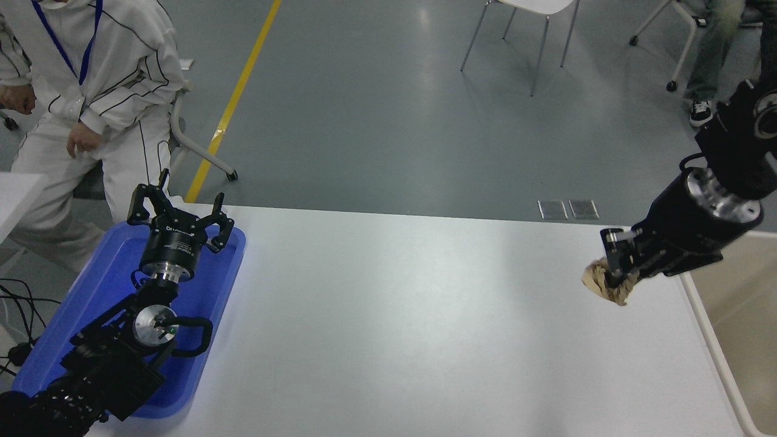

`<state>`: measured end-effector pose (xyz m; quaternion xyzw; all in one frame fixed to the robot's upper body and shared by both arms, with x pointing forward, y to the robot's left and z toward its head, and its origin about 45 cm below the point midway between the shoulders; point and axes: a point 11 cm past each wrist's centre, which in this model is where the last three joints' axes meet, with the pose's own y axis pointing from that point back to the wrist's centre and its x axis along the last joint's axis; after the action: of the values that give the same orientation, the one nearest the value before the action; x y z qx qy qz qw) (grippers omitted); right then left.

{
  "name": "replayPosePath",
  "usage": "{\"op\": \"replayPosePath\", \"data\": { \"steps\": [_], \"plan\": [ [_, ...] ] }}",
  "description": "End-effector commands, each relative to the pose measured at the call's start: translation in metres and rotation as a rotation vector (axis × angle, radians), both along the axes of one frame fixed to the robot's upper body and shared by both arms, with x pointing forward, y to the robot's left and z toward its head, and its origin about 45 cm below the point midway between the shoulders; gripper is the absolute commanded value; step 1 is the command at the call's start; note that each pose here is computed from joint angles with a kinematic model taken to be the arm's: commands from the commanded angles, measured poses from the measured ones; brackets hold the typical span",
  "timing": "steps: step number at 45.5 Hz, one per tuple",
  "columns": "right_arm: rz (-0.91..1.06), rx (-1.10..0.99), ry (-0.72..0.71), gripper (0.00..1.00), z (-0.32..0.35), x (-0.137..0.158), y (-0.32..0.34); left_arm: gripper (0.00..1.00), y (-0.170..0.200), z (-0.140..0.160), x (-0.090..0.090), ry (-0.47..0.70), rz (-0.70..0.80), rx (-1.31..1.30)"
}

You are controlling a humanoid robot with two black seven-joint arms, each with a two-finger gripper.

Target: Pick up paper ball place in dustbin

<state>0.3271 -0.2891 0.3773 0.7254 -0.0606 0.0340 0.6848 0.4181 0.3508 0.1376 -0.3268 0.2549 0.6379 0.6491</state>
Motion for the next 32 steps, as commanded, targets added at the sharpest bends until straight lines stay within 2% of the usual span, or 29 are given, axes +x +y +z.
{"op": "replayPosePath", "data": {
  "steps": [1,32],
  "plan": [
    [0.006,-0.011,-0.08,0.0,0.039,0.001,0.001,1.0,0.0,0.0,0.0,0.0,0.0,0.0],
    [-0.069,-0.028,-0.076,0.0,0.039,-0.004,-0.026,1.0,0.0,0.0,0.0,0.0,0.0,0.0]
  ]
}}
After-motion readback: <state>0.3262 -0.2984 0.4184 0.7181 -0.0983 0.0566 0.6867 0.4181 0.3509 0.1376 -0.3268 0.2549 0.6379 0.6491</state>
